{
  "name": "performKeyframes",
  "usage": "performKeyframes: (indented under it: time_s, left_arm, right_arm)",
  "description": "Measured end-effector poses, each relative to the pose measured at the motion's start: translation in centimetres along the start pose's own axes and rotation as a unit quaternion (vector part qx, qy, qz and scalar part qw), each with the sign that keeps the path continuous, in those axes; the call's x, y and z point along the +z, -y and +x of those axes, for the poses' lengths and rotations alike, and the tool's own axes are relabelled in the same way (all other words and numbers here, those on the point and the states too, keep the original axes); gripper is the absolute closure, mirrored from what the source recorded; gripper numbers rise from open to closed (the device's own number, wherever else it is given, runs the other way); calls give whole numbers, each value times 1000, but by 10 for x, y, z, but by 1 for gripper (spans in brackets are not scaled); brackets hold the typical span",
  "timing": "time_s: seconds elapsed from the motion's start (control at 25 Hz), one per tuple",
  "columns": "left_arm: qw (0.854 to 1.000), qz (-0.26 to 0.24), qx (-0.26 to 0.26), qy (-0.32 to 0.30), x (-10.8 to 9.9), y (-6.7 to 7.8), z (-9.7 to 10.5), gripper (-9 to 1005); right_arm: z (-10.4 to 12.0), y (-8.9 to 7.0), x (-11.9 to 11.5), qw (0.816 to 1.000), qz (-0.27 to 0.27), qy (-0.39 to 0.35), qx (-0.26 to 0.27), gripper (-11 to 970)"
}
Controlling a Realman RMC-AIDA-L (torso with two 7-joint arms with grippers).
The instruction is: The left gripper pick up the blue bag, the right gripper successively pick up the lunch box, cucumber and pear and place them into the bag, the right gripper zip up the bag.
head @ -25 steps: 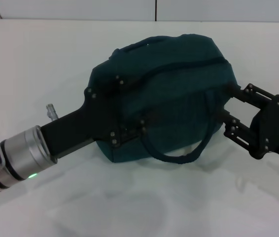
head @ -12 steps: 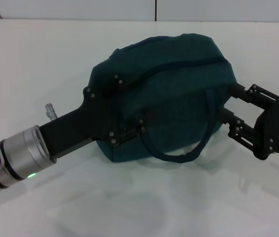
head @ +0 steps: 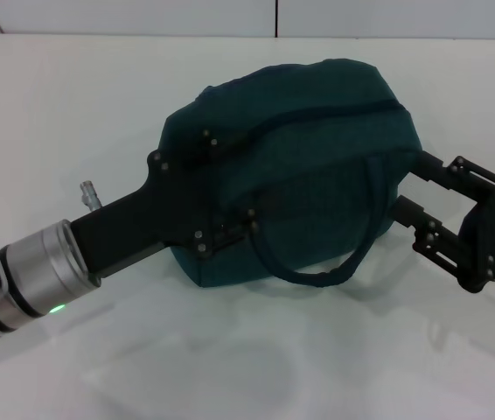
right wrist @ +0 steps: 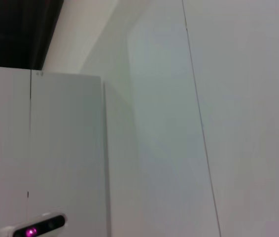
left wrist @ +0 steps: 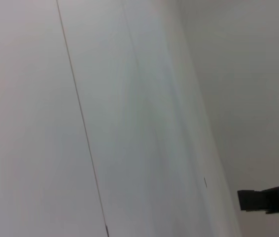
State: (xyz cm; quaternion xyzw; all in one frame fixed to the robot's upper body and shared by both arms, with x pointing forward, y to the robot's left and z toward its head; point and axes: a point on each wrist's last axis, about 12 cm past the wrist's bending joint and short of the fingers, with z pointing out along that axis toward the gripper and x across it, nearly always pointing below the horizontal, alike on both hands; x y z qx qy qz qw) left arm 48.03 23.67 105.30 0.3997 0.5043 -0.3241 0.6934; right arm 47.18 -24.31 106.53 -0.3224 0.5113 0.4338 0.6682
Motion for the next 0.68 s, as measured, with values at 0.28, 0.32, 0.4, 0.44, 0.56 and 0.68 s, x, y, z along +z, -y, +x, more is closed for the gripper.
performKeyframes:
  time_s: [0.28,0.32,0.4,0.44,0.56,0.68]
  left_arm:
    - [1000,1,-1,3,1,1,0,326]
    - [1000,1,-1,3,1,1,0,326]
    - [1000,1,-1,4,1,2,0,326]
    - [1000,1,-1,4,1,2,0,326]
    - [1000,1,-2,4,0,2,0,326]
    - [1000,0,-2,5,0,2,0,326]
  right_arm:
    - [0,-3,-3,1000,0,4,-5,451]
    - [0,-3,-3,1000,1,4,-9,451]
    - [0,-3,-3,1000,1,4,-14,451]
    - [0,-3,-2,1000,0,4,-17,451]
    - [0,-2,-1,1000,-2,5,-20,451]
    - [0,-1,0,1000,0,7,-21,451]
